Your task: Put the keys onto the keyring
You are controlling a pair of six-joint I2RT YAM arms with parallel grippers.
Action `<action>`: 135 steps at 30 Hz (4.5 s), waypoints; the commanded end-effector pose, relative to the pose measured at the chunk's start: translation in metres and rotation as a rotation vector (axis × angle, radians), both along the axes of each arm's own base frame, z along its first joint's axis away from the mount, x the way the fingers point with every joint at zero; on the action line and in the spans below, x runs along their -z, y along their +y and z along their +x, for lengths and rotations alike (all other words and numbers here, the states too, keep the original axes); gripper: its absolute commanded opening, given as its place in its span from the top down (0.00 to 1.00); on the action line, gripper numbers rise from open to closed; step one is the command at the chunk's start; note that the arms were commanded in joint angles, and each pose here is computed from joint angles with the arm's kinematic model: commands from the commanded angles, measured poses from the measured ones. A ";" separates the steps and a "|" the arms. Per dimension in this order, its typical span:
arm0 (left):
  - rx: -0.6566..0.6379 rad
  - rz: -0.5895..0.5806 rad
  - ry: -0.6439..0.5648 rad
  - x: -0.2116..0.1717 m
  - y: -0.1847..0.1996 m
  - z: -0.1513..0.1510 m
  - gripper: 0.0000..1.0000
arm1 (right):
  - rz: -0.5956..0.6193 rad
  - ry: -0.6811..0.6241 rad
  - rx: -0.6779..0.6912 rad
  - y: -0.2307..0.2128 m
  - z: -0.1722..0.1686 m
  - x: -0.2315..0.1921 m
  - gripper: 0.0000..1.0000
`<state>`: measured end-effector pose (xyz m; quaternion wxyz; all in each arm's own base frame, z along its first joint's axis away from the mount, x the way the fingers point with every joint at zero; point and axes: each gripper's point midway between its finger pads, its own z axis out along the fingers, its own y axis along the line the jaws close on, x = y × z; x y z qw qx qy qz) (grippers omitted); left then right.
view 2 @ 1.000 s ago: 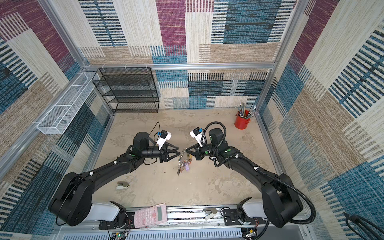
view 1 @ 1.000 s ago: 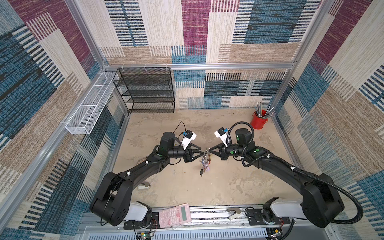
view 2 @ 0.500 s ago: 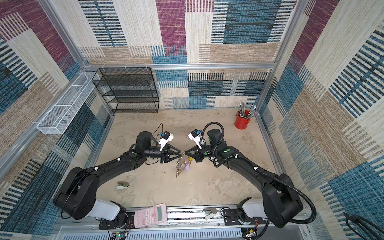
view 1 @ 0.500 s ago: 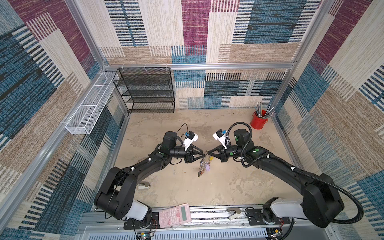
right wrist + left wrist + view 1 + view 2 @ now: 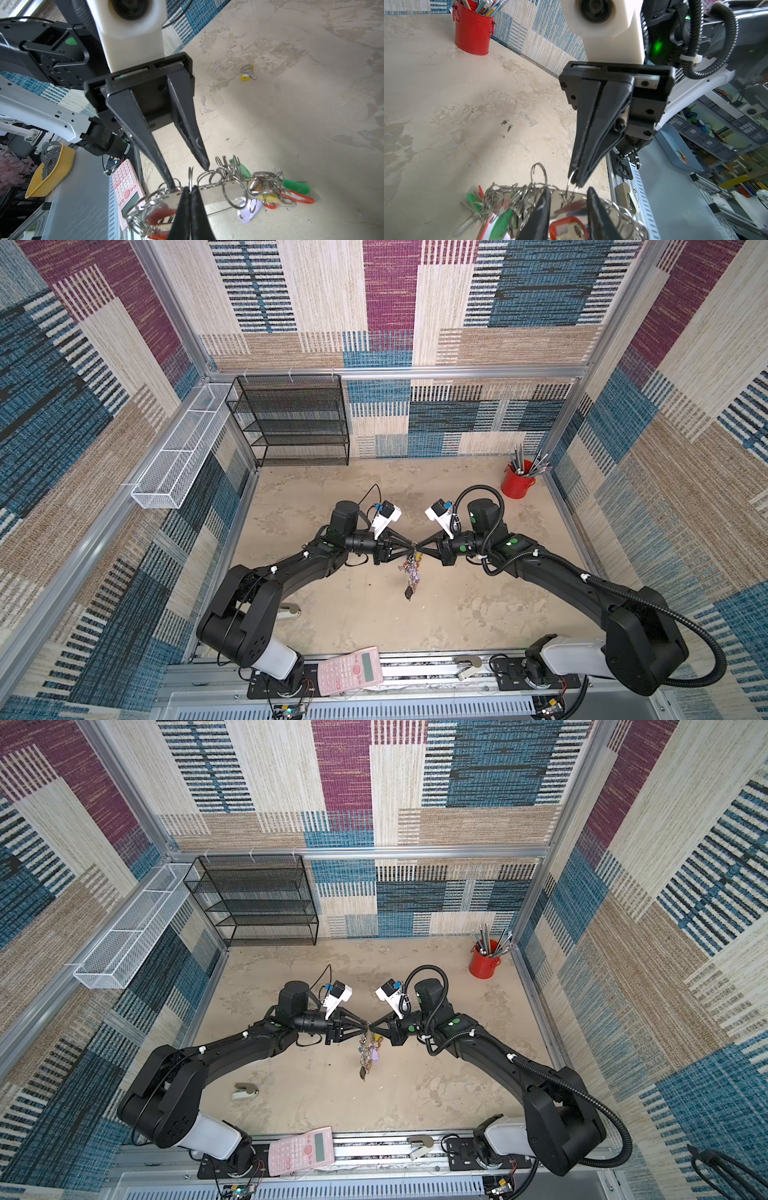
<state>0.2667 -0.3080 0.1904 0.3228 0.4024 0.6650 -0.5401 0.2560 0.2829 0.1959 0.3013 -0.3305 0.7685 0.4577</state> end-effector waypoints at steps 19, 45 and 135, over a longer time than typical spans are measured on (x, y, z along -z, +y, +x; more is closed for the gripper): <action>-0.151 -0.059 0.013 -0.007 0.002 0.013 1.00 | 0.103 -0.097 0.112 -0.015 0.014 -0.032 0.76; -0.551 0.067 -0.327 0.025 0.000 0.038 1.00 | 0.231 -0.099 0.442 -0.061 0.057 0.024 0.44; -0.930 0.060 -0.341 -0.043 0.035 0.045 1.00 | 0.198 -0.049 0.618 -0.087 0.078 0.034 0.29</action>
